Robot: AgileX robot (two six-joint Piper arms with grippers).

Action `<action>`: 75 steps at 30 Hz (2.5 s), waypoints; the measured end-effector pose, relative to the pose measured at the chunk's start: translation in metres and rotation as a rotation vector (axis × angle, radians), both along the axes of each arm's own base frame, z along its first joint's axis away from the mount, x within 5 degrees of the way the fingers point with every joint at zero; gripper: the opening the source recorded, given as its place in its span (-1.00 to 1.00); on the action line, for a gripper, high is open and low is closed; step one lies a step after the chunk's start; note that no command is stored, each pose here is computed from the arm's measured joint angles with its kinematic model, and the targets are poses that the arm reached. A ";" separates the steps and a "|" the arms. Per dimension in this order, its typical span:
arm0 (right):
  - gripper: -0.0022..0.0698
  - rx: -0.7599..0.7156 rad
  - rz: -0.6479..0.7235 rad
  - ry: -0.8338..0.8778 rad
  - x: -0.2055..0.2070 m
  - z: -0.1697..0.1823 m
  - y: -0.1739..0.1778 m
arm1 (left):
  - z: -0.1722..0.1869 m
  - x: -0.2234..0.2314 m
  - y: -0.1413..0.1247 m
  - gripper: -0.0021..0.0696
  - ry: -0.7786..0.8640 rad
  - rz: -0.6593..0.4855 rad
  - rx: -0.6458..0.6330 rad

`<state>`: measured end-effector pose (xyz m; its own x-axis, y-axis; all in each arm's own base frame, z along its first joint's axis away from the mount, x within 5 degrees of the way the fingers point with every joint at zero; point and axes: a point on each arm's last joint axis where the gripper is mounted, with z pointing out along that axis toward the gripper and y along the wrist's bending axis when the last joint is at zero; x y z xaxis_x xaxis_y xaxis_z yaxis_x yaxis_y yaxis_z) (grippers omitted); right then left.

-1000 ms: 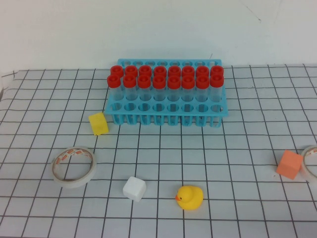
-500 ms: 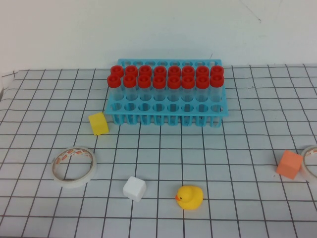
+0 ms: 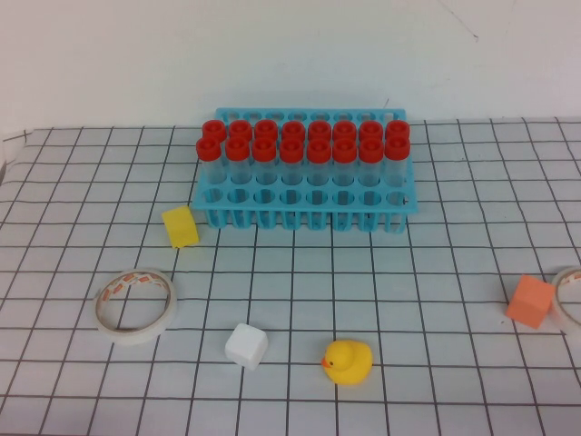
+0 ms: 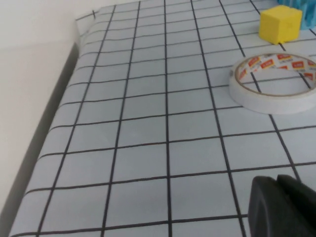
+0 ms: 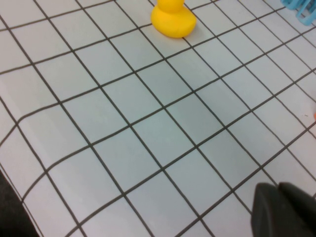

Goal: Place the test tubes

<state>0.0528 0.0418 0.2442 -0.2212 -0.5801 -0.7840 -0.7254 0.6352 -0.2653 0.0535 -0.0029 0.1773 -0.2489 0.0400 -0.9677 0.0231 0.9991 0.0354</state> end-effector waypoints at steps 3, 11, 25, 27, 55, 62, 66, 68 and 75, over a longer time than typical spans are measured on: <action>-0.94 0.000 0.000 0.000 0.000 0.000 0.000 | -0.001 -0.001 -0.002 -0.95 0.015 -0.050 0.021; -0.94 0.000 0.000 0.000 0.000 0.000 0.000 | -0.001 -0.001 -0.005 -0.95 0.015 -0.096 0.036; -0.94 0.000 0.000 0.000 0.000 0.000 0.000 | -0.001 -0.001 -0.005 -0.95 0.021 -0.073 -0.059; -0.94 0.000 0.000 0.000 0.000 0.000 0.000 | -0.001 -0.001 -0.005 -0.95 0.021 -0.072 -0.067; -0.94 0.002 0.000 -0.003 0.000 0.000 0.000 | -0.001 -0.001 -0.005 -0.95 0.021 -0.071 -0.072; -0.94 -0.024 -0.123 -0.112 -0.004 0.005 -0.015 | -0.001 -0.001 -0.005 -0.95 0.021 -0.071 -0.072; -0.94 0.016 -0.291 -0.170 -0.010 0.009 -0.026 | -0.001 -0.001 -0.005 -0.95 0.019 -0.071 -0.072; -0.94 0.044 -0.377 -0.195 -0.013 0.010 -0.029 | -0.001 -0.001 -0.005 -0.95 0.019 -0.071 -0.072; -0.94 0.073 -0.567 -0.290 -0.024 0.013 -0.036 | -0.001 -0.001 -0.005 -0.95 0.019 -0.071 -0.072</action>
<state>0.0284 0.0055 0.2568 -0.2510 -0.3777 -0.8912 -0.1765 0.9231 -0.3416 0.0524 -0.0078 0.1765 -0.2662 -0.0112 -0.9639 0.0937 0.9949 -0.0374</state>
